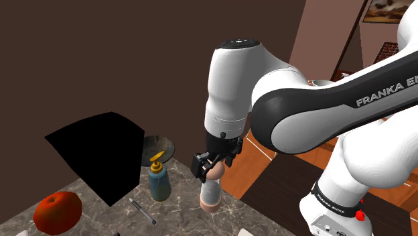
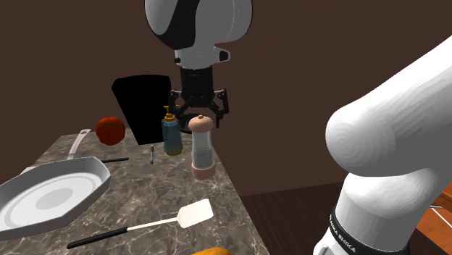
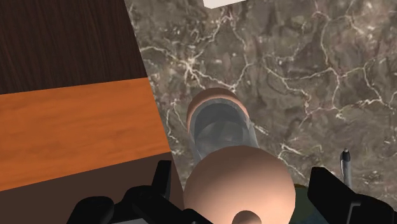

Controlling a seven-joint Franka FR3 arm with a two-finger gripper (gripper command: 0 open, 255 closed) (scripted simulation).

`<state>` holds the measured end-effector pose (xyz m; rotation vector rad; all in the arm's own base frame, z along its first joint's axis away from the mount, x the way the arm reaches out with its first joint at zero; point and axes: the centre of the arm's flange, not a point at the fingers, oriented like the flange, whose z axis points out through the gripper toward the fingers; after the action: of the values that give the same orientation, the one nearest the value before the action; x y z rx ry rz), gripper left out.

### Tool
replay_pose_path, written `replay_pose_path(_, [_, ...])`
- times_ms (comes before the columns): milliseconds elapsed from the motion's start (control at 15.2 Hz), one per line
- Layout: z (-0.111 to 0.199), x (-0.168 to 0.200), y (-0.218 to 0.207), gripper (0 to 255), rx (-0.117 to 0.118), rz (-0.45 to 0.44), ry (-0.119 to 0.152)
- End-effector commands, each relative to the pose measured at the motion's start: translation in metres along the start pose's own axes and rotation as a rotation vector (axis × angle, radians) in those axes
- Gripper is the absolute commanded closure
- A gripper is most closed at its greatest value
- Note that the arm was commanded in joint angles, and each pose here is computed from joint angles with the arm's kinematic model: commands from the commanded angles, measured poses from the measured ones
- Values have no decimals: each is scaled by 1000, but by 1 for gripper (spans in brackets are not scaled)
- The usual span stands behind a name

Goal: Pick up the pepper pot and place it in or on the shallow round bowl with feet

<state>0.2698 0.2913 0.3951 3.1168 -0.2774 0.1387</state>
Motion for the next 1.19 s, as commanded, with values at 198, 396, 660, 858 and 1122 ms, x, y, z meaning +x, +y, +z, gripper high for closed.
replay_pose_path(198, [0,0,0,255,0,0,0])
replay_pose_path(396, [0,0,0,255,0,0,0])
replay_pose_path(660, [0,0,0,255,0,0,0])
replay_pose_path(858, [-10,1,0,255,0,0,0])
replay_pose_path(1122, [-31,3,0,255,0,0,0])
